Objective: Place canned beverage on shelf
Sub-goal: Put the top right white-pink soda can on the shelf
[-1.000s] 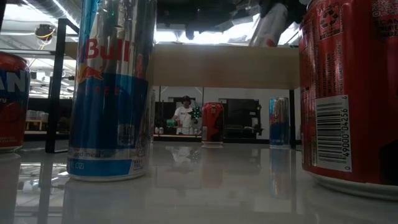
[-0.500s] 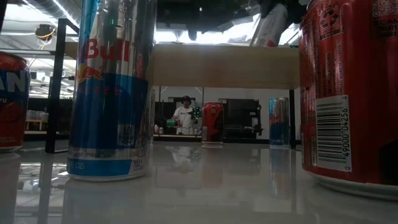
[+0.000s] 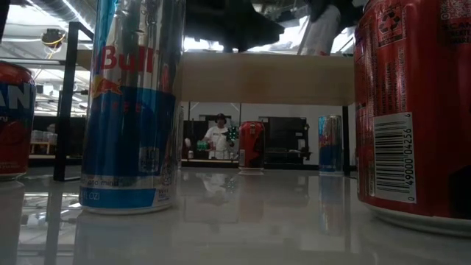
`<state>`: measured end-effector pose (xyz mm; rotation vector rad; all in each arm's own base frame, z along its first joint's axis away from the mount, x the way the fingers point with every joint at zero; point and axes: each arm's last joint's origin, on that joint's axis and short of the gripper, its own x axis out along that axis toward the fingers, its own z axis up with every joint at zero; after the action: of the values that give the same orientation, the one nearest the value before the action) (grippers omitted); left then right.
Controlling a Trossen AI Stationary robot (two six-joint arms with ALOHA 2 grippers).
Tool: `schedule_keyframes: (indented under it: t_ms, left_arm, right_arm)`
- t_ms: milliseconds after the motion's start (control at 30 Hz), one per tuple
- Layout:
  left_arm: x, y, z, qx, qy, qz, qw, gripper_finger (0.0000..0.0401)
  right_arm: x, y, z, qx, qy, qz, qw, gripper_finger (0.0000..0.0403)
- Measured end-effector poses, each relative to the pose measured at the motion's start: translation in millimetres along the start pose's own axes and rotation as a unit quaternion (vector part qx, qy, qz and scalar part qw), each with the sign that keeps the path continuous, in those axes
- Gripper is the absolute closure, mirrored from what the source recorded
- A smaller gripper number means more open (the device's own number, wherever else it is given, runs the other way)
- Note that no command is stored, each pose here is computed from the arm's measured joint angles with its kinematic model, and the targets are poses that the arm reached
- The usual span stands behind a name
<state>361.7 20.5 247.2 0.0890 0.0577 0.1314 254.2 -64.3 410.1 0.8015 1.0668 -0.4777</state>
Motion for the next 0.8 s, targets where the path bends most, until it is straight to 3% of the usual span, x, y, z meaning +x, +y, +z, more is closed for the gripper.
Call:
schedule_keyframes:
  t_ms: [233,800]
  left_arm:
    - [0,0,-4,0.002,0.023,-0.002,1.000,0.0258]
    - [0,0,-4,0.000,0.023,-0.002,1.000,0.0258]
  right_arm:
    - [2,15,-12,-0.038,-0.016,-0.026,0.999,0.0150]
    - [4,29,-27,-0.114,-0.011,-0.033,0.993,0.0150]
